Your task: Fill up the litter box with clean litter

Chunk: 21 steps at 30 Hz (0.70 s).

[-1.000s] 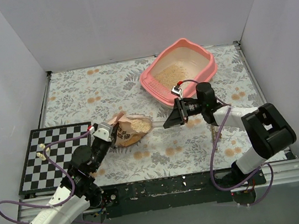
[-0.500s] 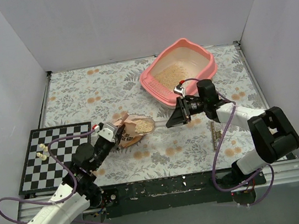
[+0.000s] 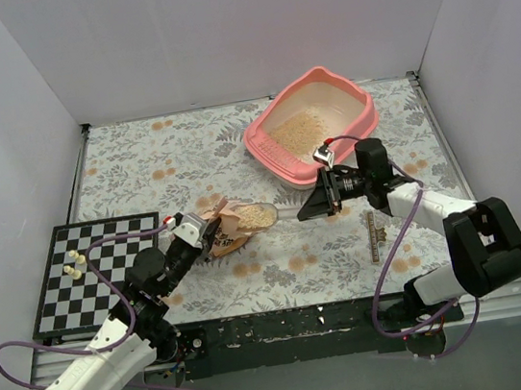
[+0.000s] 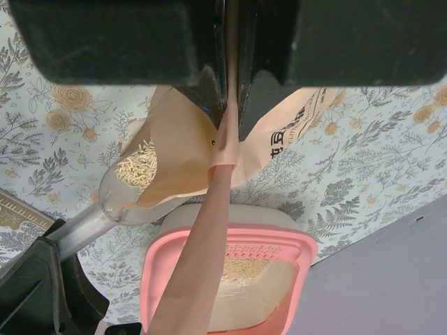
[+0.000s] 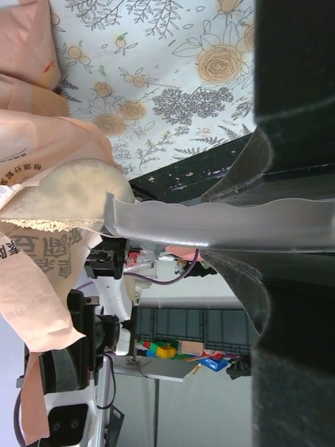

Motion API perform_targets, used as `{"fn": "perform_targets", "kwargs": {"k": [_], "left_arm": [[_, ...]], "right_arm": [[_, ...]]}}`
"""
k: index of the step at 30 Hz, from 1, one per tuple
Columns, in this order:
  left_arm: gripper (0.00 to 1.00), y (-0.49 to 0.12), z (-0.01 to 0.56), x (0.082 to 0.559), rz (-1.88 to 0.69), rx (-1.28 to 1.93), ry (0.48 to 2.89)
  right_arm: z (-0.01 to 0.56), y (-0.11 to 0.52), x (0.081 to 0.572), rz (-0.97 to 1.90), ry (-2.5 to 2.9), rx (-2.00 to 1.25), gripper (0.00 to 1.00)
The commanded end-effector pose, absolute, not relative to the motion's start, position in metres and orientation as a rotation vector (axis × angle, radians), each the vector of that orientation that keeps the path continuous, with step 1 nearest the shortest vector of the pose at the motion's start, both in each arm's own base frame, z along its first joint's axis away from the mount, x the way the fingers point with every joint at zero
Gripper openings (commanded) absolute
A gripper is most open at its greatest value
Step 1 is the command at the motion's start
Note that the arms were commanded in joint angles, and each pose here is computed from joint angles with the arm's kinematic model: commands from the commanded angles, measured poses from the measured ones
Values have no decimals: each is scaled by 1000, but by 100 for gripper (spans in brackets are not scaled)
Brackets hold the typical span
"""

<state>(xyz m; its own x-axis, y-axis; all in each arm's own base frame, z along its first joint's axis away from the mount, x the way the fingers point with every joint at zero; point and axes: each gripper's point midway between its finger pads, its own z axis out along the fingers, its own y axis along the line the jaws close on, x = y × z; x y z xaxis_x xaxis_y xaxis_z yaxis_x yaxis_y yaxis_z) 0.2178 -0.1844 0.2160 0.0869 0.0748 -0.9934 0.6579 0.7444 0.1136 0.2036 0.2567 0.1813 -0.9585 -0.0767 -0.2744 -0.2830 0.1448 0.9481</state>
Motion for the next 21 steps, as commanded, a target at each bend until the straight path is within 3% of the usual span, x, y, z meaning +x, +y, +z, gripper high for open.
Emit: {"fn": "perform_targets", "kwargs": {"k": [1, 21], "left_arm": [[0, -197, 236, 205, -578, 668, 1351], [0, -188, 243, 210, -538, 617, 1340]], "right_arm": [[188, 247, 199, 1928, 2204, -386, 1], [203, 237, 184, 2002, 2154, -345, 1]]}}
